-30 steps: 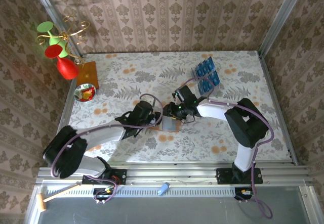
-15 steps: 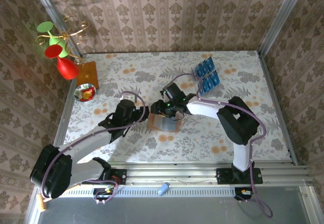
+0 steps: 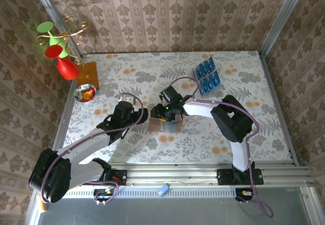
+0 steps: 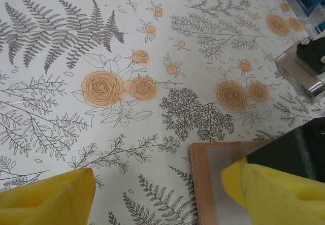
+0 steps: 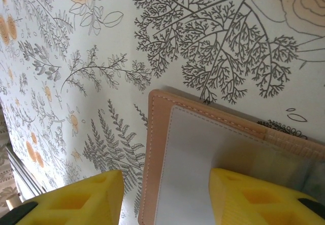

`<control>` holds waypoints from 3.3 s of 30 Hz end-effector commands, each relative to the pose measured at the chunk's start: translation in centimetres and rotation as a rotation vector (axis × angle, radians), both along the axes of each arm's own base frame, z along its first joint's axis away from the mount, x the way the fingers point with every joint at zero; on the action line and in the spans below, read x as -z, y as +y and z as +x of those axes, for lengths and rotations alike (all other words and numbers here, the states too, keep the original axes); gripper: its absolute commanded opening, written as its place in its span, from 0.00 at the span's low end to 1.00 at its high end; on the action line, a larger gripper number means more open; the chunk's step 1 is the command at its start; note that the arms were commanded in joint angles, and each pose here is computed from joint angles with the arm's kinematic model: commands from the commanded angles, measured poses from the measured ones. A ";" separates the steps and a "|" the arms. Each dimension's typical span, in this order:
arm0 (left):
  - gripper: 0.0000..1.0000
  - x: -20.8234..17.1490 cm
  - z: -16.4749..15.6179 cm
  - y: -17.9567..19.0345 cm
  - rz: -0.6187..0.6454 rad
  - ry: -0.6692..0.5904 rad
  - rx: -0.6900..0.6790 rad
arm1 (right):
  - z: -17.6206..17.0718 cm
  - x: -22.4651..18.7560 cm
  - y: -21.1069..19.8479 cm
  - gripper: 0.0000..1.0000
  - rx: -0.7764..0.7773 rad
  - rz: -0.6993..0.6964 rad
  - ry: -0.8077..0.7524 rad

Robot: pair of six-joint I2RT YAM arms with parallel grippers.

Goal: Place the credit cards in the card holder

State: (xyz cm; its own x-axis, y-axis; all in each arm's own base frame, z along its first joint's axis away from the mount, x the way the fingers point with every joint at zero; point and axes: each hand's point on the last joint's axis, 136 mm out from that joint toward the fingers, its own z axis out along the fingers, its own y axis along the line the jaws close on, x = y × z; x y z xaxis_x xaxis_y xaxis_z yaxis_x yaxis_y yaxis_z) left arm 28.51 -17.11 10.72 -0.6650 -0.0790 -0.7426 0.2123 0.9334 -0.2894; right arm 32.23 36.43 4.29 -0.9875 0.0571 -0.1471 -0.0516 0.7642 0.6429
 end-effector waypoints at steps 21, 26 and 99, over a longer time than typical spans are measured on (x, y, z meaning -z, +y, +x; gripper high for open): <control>0.79 4.6 1.2 -4.4 0.255 0.149 0.171 | -1.6 -1.4 -7.1 0.06 -0.012 -0.216 -0.129; 0.80 6.1 0.5 -3.9 0.295 0.170 0.171 | -2.1 0.4 -7.7 0.04 -0.016 -0.241 -0.106; 1.00 1.7 3.1 -2.2 0.102 0.114 0.071 | 15.5 -4.0 -26.8 0.32 0.095 -0.924 -0.204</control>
